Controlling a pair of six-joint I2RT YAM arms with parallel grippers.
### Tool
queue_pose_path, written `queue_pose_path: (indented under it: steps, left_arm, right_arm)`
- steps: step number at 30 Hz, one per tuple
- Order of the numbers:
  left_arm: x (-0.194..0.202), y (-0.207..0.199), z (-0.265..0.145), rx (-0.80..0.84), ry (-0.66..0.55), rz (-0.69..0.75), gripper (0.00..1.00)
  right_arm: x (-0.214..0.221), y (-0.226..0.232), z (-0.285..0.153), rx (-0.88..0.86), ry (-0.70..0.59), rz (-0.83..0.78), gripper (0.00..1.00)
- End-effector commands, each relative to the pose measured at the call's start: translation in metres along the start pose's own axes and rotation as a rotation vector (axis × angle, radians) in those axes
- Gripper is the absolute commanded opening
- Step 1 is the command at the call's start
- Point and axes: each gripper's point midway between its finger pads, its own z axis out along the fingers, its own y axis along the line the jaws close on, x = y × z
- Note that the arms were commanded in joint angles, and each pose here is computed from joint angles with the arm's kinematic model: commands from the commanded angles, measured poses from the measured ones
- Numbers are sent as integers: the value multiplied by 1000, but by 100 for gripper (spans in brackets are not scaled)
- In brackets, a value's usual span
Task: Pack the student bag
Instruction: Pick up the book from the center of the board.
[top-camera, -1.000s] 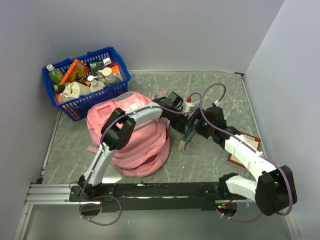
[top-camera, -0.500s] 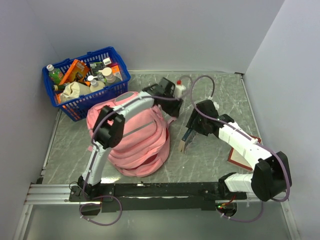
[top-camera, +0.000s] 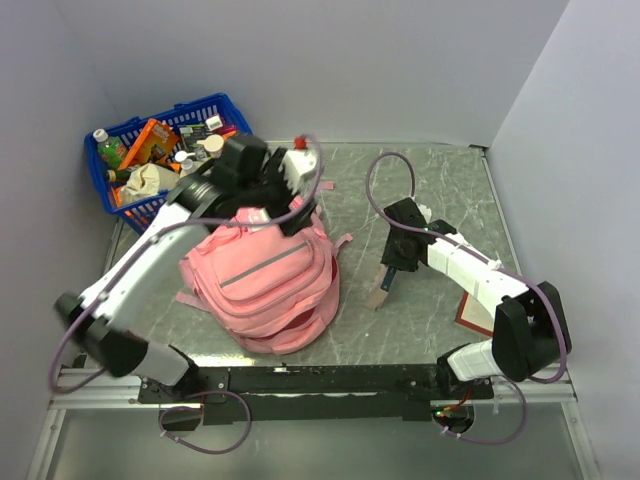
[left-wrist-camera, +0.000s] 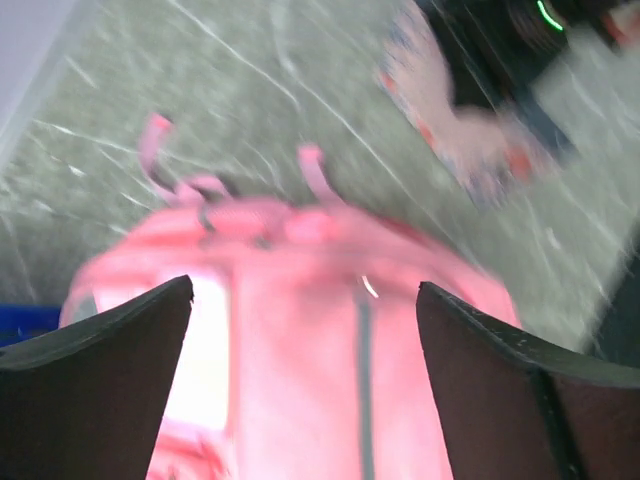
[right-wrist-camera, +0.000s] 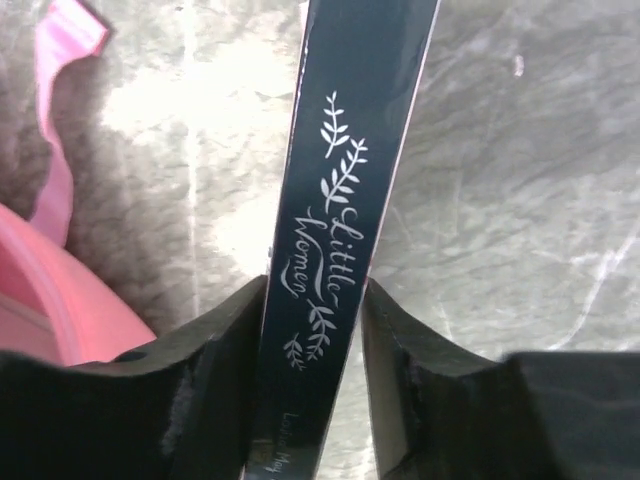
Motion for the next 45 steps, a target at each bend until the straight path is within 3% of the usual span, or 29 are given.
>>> queue_pose_path:
  steps: [1,4,9,21,26,33,38,45]
  left_arm:
    - [63,-57,-35,231,135,47,96]
    - [96,-78,-51,268,181,64,96]
    - [135,-86,-48,182,234,149,96]
    - [165,-116,-43,154,254,252,98]
    - [154,-125,-51,155,223,278,99]
    - [152,-138,-50,211,215,283,82]
    - [147,-152,-52,275,213,293,78]
    - [140,-160,-51,304,195,298,85]
  right_arm:
    - [-14,-14,-17,36,-83,-29,37]
    - [-18,-14,-25,0,-121,-4,19]
    - [-11,-13,-35,-63,-129,29,12]
    - [-9,-10,-56,-150,-168,92,11]
    - [-3,-10,-54,-163,-163,102,11]
    - [-4,-8,-54,-174,-165,112,11]
    - [-1,-9,-51,-181,-168,116,10]
    - [1,-7,-49,-190,-166,116,10]
